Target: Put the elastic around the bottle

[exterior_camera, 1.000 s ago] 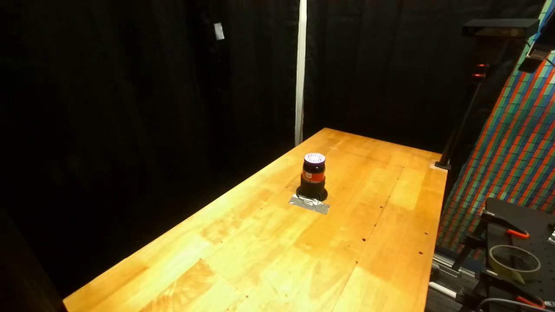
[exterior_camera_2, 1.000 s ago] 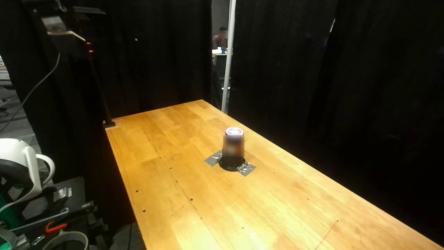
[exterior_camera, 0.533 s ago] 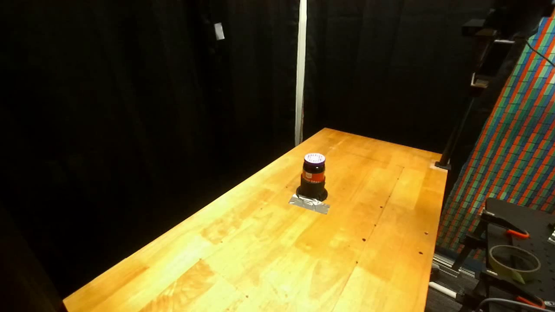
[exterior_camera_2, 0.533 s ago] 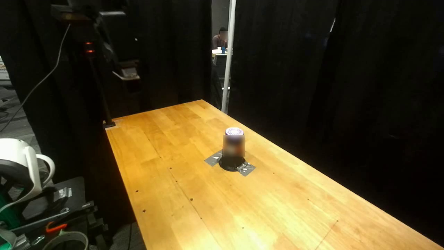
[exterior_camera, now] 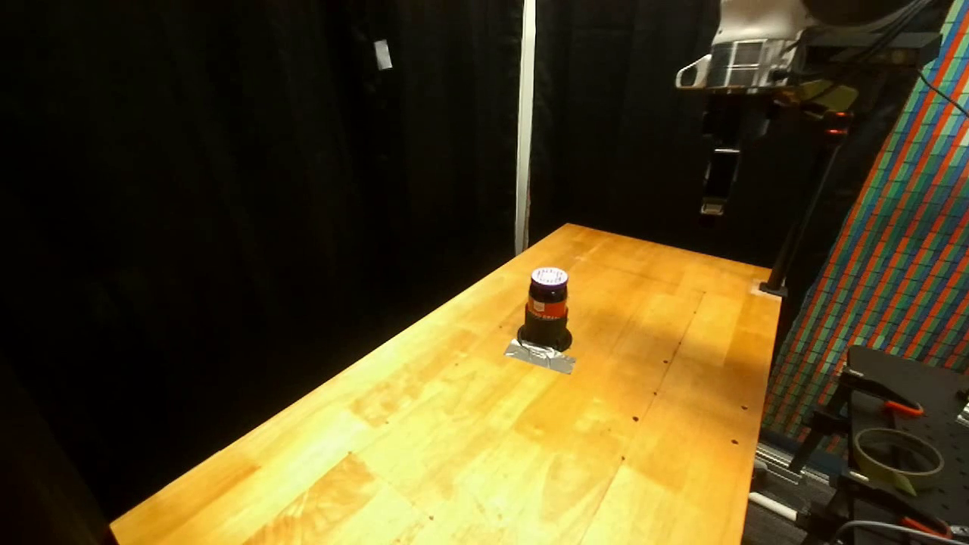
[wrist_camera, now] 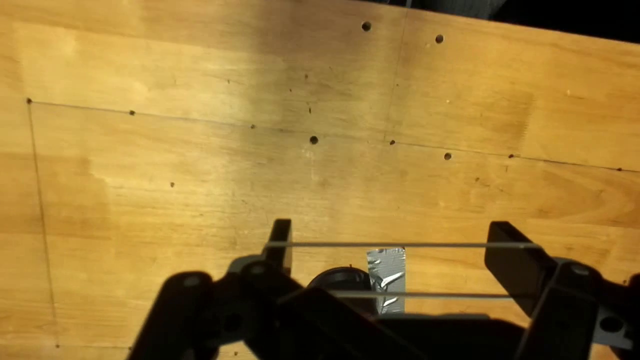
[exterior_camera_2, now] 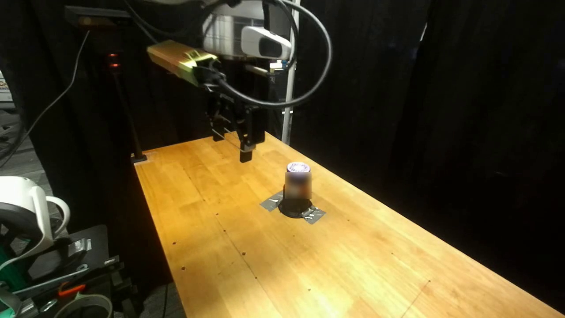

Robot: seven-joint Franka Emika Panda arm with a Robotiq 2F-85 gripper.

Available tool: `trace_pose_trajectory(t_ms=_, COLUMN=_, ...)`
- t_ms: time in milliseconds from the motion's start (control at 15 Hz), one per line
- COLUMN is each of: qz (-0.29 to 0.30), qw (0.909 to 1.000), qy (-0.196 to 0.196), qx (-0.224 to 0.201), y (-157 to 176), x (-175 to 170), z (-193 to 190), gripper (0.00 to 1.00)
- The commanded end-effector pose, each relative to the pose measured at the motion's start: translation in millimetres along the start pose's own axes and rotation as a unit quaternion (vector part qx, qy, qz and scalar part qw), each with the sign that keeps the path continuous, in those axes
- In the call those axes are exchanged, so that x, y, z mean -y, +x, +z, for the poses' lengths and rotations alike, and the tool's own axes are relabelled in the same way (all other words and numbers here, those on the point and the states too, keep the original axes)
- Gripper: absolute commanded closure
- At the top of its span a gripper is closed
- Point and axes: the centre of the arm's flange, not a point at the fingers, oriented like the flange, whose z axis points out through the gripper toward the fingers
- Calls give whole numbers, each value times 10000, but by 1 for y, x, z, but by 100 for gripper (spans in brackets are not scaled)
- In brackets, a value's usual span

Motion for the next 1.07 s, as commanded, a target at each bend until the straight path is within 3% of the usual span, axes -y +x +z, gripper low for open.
trace_pose_trajectory(t_ms=0, qz=-234, qw=9997, qy=114, qx=20, y=91, x=0, z=22, gripper=0)
trace_pose_trajectory(t_ms=400, qz=-433, qw=9990, qy=108, qx=-35, y=202, x=-5, z=70, gripper=0)
trace_pose_trajectory(t_ms=667, qz=-477, qw=9987, qy=148, qx=-52, y=243, x=-6, z=95, gripper=0)
trace_pose_trajectory(t_ms=1000, qz=-448, qw=9987, qy=202, qx=-155, y=269, x=-6, z=114, gripper=0)
